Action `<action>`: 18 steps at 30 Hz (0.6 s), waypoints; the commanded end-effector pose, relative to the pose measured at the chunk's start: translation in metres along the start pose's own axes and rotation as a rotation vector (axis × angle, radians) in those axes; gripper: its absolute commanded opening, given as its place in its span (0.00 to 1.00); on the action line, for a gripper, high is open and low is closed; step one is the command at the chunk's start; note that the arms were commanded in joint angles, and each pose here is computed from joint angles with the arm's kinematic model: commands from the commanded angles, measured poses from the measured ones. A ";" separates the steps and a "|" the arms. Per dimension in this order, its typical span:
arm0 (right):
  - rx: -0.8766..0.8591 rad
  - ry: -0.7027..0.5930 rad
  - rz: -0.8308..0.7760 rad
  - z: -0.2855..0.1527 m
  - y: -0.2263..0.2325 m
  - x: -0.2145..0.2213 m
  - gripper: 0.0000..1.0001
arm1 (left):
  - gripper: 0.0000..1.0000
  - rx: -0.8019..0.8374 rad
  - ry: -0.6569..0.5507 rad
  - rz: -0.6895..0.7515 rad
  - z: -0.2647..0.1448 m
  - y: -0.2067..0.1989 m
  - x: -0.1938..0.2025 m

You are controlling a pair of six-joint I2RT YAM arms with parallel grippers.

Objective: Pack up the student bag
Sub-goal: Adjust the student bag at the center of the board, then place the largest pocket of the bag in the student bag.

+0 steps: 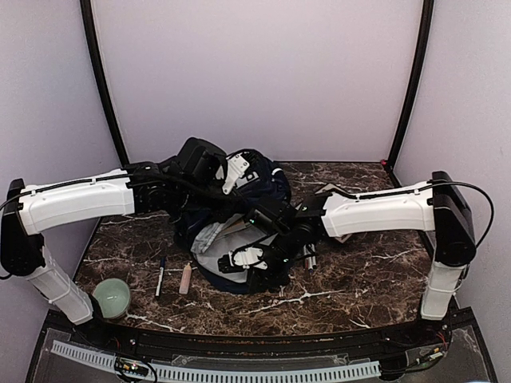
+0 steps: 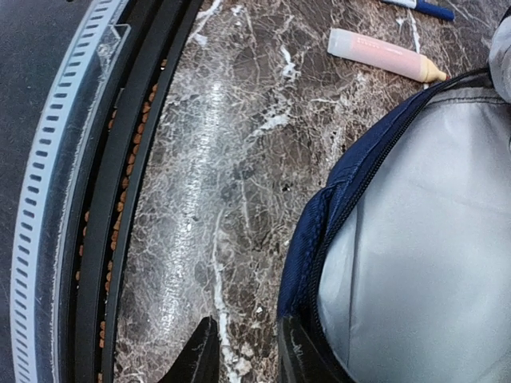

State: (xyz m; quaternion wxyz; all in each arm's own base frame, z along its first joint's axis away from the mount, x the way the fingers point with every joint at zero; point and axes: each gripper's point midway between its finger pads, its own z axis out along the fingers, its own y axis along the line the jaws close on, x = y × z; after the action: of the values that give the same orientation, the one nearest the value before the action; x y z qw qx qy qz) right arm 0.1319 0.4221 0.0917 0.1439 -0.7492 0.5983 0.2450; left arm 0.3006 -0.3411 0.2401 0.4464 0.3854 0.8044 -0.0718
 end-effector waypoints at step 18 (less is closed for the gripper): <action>0.130 -0.147 0.046 -0.152 0.011 0.008 0.44 | 0.71 -0.129 0.032 -0.164 -0.080 0.059 0.047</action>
State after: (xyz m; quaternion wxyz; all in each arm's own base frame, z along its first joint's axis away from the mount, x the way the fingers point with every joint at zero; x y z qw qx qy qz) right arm 0.1481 0.3380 0.1859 0.2116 -0.7053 0.6266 0.2553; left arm 0.2814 -0.2752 0.2577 0.4413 0.3286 0.8326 -0.0641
